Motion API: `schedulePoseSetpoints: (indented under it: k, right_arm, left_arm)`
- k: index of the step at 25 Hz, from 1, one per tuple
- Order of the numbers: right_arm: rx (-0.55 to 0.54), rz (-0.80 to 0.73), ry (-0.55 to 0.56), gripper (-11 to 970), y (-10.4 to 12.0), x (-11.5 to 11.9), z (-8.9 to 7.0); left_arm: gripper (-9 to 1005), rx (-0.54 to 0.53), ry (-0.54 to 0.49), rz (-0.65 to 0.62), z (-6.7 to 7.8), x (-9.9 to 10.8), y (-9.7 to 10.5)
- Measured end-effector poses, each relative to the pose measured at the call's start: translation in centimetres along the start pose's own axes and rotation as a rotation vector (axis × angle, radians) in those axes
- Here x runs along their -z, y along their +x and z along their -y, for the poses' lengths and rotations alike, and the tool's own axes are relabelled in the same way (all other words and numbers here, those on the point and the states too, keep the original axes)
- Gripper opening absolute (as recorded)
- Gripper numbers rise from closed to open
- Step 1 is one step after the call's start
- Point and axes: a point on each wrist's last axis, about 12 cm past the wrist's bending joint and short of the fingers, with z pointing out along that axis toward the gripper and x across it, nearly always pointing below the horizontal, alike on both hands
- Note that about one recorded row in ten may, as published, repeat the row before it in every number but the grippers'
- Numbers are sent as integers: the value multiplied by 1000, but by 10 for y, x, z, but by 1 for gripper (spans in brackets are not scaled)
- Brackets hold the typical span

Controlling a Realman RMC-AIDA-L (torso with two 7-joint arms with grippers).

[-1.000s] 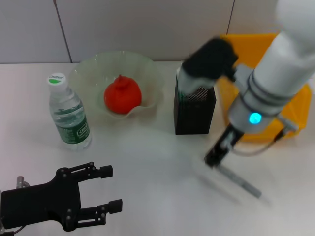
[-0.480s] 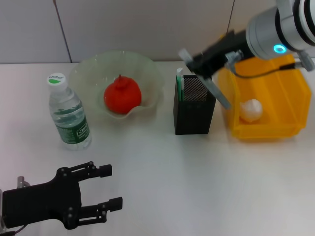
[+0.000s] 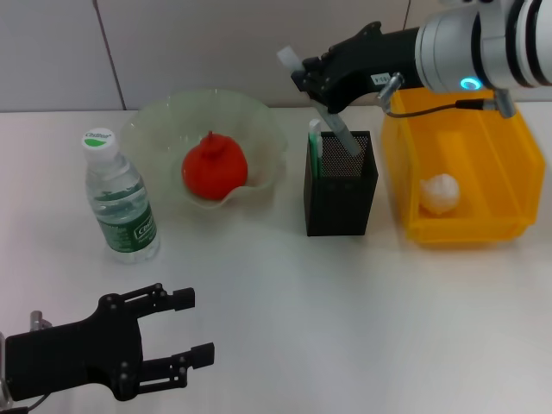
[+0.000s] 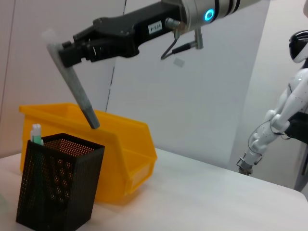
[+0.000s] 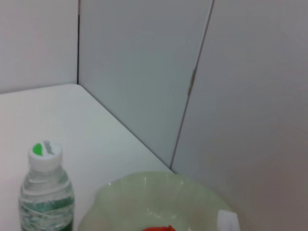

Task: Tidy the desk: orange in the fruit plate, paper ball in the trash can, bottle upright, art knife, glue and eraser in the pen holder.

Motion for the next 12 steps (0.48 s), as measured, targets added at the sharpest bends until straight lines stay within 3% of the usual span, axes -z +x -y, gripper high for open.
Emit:
schedulePoseSetpoints:
  k: [12]
  right_arm:
    - [16,-18,19,123,29,-19,9]
  left_arm:
    - [789,13,-10,6,0,1,1]
